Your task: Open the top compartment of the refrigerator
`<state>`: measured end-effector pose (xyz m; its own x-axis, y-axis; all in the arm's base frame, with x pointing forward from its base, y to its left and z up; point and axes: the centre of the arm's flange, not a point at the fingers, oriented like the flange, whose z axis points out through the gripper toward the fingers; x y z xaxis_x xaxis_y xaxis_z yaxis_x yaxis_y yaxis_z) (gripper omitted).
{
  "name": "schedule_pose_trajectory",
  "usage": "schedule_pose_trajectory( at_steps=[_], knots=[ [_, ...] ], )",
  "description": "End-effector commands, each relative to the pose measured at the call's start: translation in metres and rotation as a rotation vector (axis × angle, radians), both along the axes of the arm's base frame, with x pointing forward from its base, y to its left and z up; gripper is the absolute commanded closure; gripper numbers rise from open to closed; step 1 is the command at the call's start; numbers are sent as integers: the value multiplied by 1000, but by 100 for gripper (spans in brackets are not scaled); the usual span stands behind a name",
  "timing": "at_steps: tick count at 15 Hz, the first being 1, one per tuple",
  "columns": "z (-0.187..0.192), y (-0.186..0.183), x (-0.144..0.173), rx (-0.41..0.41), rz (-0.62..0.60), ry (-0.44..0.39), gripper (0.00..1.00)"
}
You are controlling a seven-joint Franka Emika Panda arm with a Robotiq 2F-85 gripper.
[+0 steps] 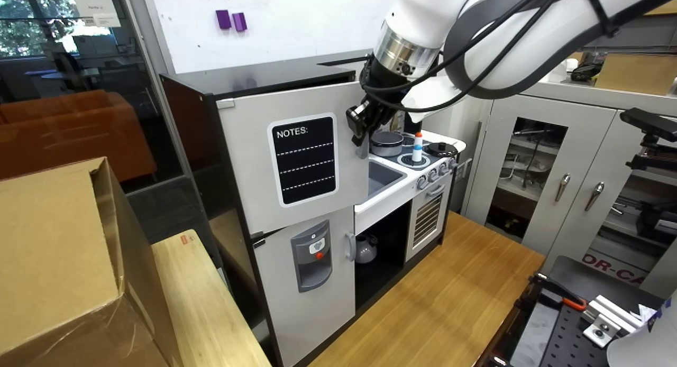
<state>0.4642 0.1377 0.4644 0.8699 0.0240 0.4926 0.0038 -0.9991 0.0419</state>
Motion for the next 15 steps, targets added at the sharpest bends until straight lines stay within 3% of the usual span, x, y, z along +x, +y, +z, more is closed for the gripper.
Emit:
schedule_pose_trajectory(
  at_steps=[1,6,15],
  knots=[
    [12,-4,-23,-15,33,-17,88],
    [20,4,-42,-4,70,-25,82],
    [25,12,-61,12,114,-27,81]
  ],
)
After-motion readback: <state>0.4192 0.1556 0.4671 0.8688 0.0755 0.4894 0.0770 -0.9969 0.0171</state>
